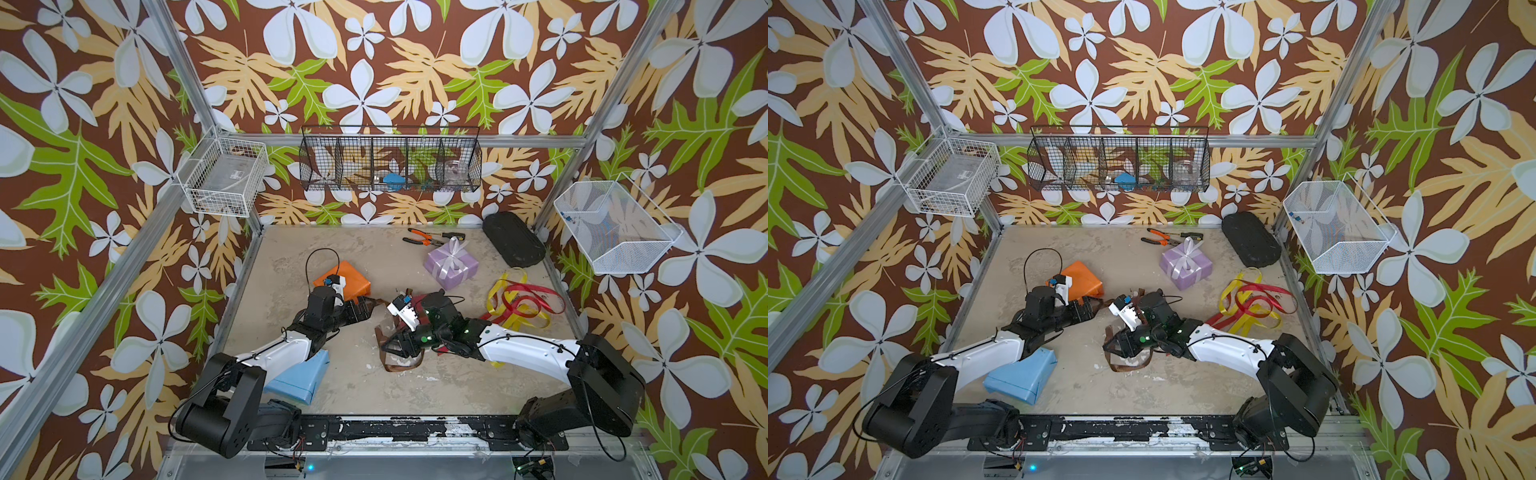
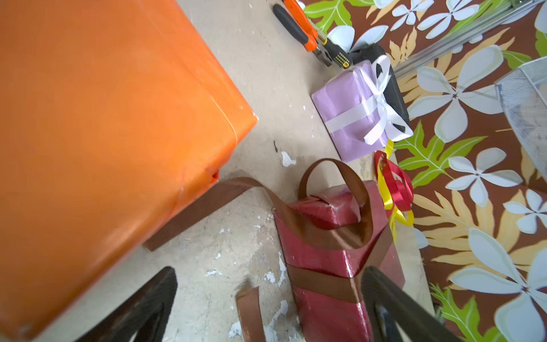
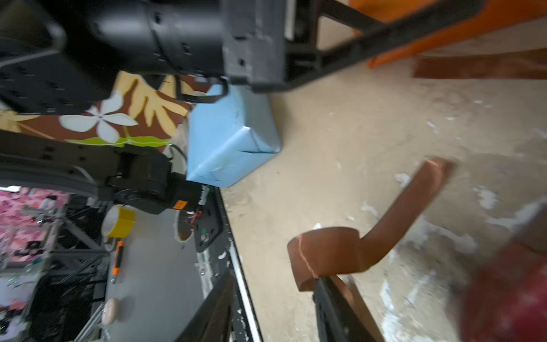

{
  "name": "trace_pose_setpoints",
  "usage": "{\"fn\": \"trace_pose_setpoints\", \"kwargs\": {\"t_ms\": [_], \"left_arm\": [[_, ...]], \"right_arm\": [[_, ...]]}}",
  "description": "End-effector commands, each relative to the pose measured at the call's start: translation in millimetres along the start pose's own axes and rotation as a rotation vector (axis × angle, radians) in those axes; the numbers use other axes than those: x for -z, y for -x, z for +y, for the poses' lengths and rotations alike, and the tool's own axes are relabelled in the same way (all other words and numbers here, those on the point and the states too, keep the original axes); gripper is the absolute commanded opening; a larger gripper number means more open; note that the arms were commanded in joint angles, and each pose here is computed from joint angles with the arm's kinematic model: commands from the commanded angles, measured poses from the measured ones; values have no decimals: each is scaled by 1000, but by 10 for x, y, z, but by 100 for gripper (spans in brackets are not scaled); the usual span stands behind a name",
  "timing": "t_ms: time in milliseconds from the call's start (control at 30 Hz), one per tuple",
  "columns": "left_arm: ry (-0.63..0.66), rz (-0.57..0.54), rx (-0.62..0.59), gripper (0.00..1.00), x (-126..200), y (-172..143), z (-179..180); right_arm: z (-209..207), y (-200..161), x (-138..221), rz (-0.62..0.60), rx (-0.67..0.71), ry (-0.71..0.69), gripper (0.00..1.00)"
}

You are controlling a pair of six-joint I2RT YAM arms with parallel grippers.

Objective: Untie the ribbon bows on the gift boxes
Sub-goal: Untie the ribbon from the gift box, then adjust the gift box at the center of the board.

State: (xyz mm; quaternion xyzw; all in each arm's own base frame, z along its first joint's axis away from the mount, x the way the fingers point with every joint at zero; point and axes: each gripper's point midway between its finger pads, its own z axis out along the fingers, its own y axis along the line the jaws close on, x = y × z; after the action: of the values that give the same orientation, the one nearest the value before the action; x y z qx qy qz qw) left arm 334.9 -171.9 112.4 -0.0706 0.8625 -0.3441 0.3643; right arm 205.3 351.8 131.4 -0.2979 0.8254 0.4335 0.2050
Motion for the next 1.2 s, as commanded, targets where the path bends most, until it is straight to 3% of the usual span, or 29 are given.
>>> {"fn": "trace_pose_setpoints", "kwargs": {"t_ms": [0, 100, 200, 467, 567, 600, 667, 700, 900, 1033, 1167], "left_arm": [[48, -26, -33, 100, 26, 76, 56], [-2, 1, -39, 100, -29, 90, -60], [-74, 33, -29, 100, -94, 41, -213], [-199, 152, -123, 100, -252, -404, -785], [-198, 177, -183, 100, -319, -491, -901], [-221, 189, -186, 100, -333, -509, -962], [-282, 211, -193, 100, -342, -539, -1115], [-323, 227, -196, 100, -339, -561, -1219], [-472, 291, -199, 100, -417, -679, -1659], [-494, 320, -199, 100, -581, -735, -1741], [-426, 295, -229, 100, -829, -667, -1667]], "right_arm": [[-446, -8, 147, -4, 26, -289, 57], [-732, 117, 454, -75, 11, -531, 65], [-824, 219, 744, -136, 21, -666, 75], [-766, 89, 914, -165, -34, -656, 75], [-710, -71, 845, -144, -77, -585, 66], [-692, -118, 824, -141, -91, -559, 56], [-665, -195, 800, -138, -112, -523, 24], [-665, -236, 803, -136, -123, -519, 17], [-809, -405, 816, -146, -152, -550, 1], [-892, -488, 734, -141, -190, -532, 0], [-1033, -509, 728, -175, -253, -522, 0]]}}
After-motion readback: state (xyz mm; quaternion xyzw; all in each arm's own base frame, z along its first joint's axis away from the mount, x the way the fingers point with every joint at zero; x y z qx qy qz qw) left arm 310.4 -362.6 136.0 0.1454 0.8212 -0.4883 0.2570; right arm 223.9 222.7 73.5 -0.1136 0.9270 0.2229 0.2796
